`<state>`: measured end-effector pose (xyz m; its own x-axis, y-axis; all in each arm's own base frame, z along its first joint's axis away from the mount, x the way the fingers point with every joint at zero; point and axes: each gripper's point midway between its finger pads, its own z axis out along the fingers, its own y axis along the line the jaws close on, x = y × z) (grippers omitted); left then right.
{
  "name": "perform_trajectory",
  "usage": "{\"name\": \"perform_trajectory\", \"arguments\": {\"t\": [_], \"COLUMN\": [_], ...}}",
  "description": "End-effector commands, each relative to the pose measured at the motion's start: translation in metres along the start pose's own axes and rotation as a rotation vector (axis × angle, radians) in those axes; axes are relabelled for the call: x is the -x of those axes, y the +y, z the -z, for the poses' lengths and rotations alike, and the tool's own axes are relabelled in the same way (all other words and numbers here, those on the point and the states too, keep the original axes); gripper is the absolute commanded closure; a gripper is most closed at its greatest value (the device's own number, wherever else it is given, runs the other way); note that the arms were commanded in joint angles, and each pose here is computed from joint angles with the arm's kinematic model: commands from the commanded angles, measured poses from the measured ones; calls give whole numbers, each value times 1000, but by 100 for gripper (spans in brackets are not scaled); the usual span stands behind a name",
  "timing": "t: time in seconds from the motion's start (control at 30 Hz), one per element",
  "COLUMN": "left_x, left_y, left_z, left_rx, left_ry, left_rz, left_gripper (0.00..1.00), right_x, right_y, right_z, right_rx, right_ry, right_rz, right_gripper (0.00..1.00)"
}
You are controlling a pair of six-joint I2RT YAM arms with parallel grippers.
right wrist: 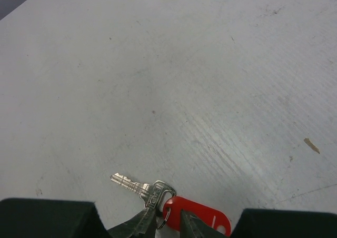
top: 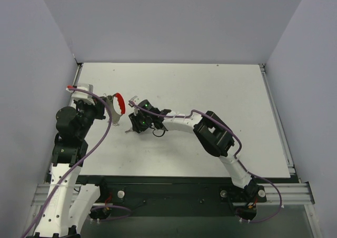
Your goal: Put the keys on the keyring
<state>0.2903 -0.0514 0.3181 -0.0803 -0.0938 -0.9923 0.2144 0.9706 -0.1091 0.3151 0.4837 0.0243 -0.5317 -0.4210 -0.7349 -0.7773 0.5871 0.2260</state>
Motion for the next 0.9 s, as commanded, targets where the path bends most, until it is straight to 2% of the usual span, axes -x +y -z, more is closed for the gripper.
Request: {"name": "perform_trajectory", "arguments": {"t": [0.0,0.13,0.23,0.27,0.33,0.6,0.87], "left_x": [36,35,35,35,35,40,39], "left_y": [-3,-3,-3,-3,-2,-4,-7], "left_z": [3,3,3,3,4,8,9], "left_rx": [-12,-11,-8,-8,-6,-12,-31], "left_ry": [-104,-104,-106,-106,-106,-121,-123], "left_rz": [-17,-17,-19,-19,-19,-29,-30], "left_gripper": [100,100,100,100,100,100,100], "right_x": [8,6,2,3,0,15,35], "right_y": [17,18,18,19,20,5,12], "right_z": [20,17,13,13,11,35,70], "right_rx": [32,31,38,40,47,68,129], "right_ry": [2,13,26,24,31,-38,-126], "right_rz": [2,-3,-16,-18,-24,-60,-32], "right_gripper": [75,80,88,94,100,100,100]}}
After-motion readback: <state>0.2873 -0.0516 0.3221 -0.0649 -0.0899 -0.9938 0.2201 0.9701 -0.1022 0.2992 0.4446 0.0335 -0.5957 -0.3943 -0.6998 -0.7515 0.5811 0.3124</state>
